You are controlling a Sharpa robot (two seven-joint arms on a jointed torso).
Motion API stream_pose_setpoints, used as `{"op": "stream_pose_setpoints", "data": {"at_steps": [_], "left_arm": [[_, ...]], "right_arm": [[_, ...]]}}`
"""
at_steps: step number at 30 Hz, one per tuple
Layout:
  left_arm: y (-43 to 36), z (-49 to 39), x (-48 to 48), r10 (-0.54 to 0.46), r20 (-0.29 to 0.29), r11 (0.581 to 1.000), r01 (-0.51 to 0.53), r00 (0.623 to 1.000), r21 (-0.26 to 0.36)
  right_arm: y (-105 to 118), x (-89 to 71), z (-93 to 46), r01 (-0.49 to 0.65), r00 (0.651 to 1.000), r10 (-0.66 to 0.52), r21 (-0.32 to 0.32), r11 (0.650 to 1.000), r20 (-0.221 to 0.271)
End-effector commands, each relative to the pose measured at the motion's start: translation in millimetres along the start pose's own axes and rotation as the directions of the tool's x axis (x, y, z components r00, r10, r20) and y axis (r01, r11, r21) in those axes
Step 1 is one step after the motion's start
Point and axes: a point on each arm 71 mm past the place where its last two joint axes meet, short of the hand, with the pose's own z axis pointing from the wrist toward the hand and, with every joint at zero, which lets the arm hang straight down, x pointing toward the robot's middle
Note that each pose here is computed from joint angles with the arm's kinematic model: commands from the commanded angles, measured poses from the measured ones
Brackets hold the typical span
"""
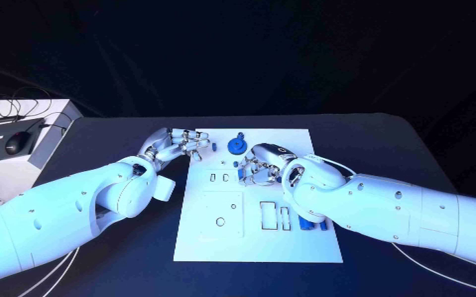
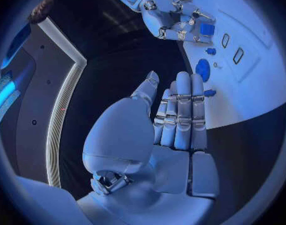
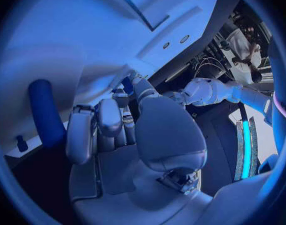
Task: Assemble the parts on the task board
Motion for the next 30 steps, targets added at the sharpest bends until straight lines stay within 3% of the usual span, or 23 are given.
{"op": "stream_pose_setpoints", "data": {"at_steps": [1, 14, 30], "left_arm": [[-0.5, 0.2, 2.6, -0.006, -0.021, 1.0, 0.006, 1.0, 0.005], [-0.3, 0.3, 2.4, -0.006, -0.021, 1.0, 0.006, 1.0, 0.004], [0.9, 0.7, 2.2, 0.006, -0.024, 1.0, -0.006, 1.0, -0.004]], "right_arm": [[0, -0.5, -0.2, 0.008, 1.0, -0.008, -0.001, 1.0, 0.009], [-1, -4.7, -4.0, -0.011, 0.999, 0.012, -0.014, 1.0, 0.049], [-3, -16.4, -21.9, -0.052, 0.994, 0.056, -0.047, 0.998, 0.091]]}}
